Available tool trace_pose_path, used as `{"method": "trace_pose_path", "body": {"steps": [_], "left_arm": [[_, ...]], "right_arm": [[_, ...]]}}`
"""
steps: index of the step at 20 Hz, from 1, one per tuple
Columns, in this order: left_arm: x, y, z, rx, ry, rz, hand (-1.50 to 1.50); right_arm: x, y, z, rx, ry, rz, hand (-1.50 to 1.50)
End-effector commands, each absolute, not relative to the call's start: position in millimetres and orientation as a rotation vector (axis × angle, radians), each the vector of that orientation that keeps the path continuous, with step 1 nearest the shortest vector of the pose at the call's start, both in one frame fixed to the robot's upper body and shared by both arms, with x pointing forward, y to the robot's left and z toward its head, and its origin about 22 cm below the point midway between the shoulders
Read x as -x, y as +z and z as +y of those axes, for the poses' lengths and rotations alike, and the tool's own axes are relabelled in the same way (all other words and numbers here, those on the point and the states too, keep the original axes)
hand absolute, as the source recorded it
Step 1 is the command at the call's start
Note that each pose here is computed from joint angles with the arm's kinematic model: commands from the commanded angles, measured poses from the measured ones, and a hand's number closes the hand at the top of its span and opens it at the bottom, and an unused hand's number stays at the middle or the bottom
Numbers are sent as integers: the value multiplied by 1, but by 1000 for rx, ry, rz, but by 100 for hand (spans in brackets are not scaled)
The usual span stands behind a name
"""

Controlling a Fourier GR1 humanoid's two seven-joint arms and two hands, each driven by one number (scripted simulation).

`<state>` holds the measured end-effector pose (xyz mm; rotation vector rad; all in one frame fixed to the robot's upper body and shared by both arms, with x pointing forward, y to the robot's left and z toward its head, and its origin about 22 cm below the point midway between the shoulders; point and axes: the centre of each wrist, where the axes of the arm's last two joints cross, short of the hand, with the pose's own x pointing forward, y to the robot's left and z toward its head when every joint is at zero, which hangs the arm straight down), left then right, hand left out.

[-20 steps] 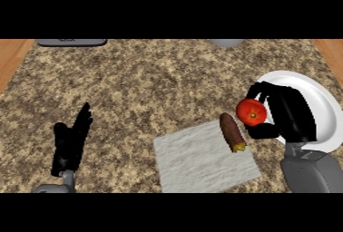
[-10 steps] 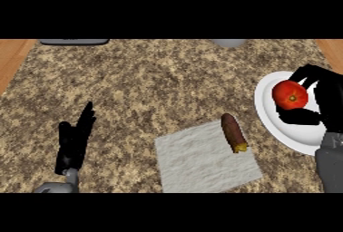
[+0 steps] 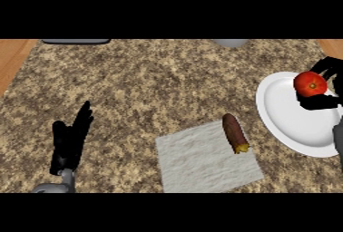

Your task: Pick the tomato from the placemat and place it in the plate

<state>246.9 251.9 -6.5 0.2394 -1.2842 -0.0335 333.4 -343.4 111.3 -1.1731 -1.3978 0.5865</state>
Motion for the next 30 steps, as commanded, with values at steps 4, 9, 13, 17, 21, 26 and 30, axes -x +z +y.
{"method": "trace_pose_path", "body": {"steps": [4, 9, 13, 17, 21, 26, 30], "left_arm": [[-256, 0, 255, -237, -29, -1291, 0], [-255, -16, 237, -232, -38, -1288, 0], [-253, -5, 245, -236, -39, -1296, 0], [-246, -16, 252, -235, -52, -1286, 0], [-246, -11, 250, -245, -41, -1288, 0], [-249, -17, 250, -258, -20, -1275, 0], [-245, -3, 260, -270, -38, -1291, 0]], "right_arm": [[-353, 85, -377, 1094, 674, -1248, 150], [-355, 66, -404, 930, 709, -1188, 150], [-349, 43, -418, 840, 798, -1022, -150], [-347, 29, -423, 751, 836, -1104, -150], [-342, 46, -434, 652, 727, -1356, -150], [-348, 59, -442, 482, 340, -1636, -150], [-339, 59, -462, 360, 177, -1643, -150]]}}
